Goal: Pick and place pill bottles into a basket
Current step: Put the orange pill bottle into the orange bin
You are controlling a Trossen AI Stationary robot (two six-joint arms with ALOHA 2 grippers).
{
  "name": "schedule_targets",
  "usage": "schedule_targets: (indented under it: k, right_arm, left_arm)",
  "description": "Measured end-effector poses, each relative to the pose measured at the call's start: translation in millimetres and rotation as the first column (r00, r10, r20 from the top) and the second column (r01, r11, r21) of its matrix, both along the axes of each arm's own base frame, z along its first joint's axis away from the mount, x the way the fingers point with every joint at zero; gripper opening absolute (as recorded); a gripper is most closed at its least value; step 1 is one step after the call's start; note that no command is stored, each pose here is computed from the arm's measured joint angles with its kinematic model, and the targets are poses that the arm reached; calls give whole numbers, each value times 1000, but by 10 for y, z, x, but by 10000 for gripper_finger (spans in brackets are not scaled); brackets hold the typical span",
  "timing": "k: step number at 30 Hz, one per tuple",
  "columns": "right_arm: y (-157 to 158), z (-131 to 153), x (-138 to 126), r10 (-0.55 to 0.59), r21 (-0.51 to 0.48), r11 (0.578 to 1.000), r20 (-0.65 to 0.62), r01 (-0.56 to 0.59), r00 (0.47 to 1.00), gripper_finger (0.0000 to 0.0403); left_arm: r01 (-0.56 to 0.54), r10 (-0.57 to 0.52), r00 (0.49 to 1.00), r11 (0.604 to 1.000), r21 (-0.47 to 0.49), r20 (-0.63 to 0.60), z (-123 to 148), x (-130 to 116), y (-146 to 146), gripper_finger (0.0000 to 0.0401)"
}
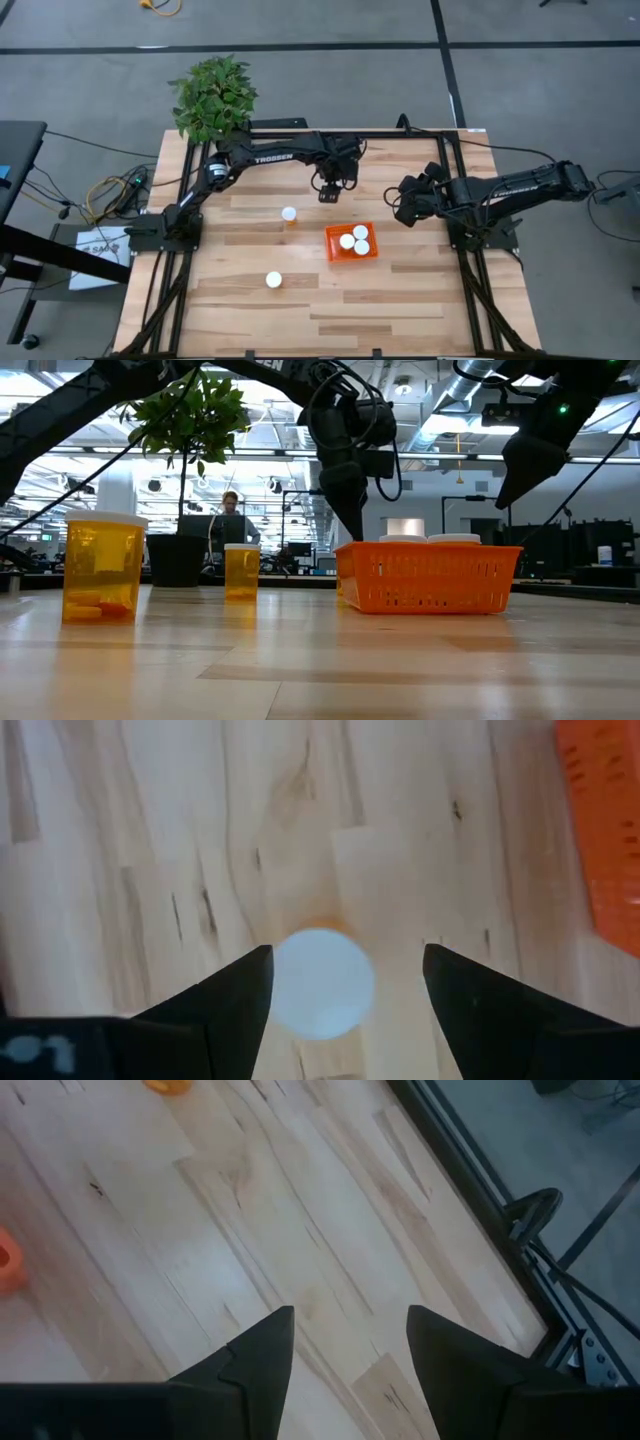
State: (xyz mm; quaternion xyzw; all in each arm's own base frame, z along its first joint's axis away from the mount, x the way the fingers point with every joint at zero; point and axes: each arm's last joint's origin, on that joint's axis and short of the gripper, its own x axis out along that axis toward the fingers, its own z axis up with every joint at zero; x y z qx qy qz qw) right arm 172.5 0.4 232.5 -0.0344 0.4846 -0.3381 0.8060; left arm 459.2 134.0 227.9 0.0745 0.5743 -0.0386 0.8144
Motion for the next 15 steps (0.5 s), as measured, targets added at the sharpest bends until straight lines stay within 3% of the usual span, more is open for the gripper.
schedule_targets:
  k: [7, 15]
  right_arm:
    - [0, 0, 0, 0, 0, 1000, 0, 0, 1000, 189]
    - [0, 0, 0, 0, 0, 1000, 0, 0, 1000, 189]
  left_arm:
    - [-45, 45, 999, 999, -11, -3, 1, -27, 76, 286]
    - [-18, 18, 1000, 1000, 5, -10, -1, -33, 80, 319]
